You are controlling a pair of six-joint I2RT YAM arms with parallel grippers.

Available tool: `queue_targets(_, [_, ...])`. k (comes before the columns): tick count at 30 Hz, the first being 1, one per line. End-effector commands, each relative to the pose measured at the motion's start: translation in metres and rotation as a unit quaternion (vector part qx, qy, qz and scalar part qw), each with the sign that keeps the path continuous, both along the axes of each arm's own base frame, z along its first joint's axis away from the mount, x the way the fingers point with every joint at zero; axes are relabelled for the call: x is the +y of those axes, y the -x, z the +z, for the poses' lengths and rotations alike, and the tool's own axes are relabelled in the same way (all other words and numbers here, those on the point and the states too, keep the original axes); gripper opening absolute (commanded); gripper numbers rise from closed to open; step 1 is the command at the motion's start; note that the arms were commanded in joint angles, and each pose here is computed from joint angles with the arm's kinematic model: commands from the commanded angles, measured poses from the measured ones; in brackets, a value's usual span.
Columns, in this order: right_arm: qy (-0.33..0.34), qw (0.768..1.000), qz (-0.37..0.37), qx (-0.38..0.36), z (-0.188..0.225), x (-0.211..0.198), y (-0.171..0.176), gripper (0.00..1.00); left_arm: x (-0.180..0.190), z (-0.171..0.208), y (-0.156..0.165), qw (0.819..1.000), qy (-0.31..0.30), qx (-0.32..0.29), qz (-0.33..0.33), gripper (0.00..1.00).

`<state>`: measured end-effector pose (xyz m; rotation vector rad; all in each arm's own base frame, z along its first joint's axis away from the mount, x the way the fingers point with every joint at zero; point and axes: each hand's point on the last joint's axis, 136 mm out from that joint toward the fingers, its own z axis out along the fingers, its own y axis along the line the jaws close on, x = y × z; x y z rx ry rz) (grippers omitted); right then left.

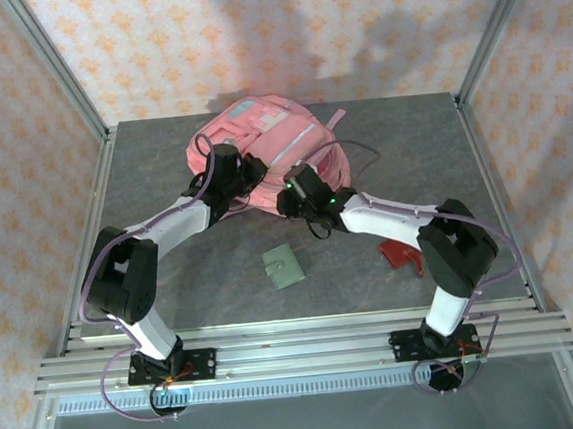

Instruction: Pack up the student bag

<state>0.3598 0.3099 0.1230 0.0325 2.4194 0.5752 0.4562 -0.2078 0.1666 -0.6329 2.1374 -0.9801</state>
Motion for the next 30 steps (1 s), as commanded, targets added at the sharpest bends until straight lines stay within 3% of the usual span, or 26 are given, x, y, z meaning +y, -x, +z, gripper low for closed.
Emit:
queue_targets(1, [0.013,0.999,-0.021,-0.036,0.02,0.001,-0.017,0.37,-0.006,0.07,-0.006,0.996,0.04,-0.083,-0.012,0.0])
queue_targets(9, [0.035,0.998,-0.029,-0.034,0.014,0.007,-0.029,0.35,-0.006,0.067,-0.005,0.996,0.043,-0.081,-0.014,0.0])
queue_targets(13, [0.046,0.998,-0.029,-0.022,0.002,0.007,-0.029,0.29,-0.007,0.069,-0.005,0.995,0.044,-0.083,-0.015,0.0])
queue_targets(16, [0.046,0.998,-0.024,-0.018,-0.001,0.007,-0.027,0.17,-0.004,0.072,-0.006,0.995,0.044,-0.087,-0.012,0.0])
queue_targets(23, [0.052,0.998,-0.02,-0.012,-0.005,0.001,-0.019,0.13,0.005,0.076,-0.008,0.995,0.043,-0.091,-0.002,0.0])
queue_targets(25, [0.06,0.998,-0.018,-0.01,-0.008,-0.003,-0.017,0.02,0.007,0.076,-0.008,0.995,0.042,-0.091,0.0,0.0])
queue_targets(30, [0.087,0.996,-0.026,-0.011,-0.008,-0.019,-0.016,0.0,0.012,0.074,-0.007,0.995,0.035,-0.09,0.002,0.0])
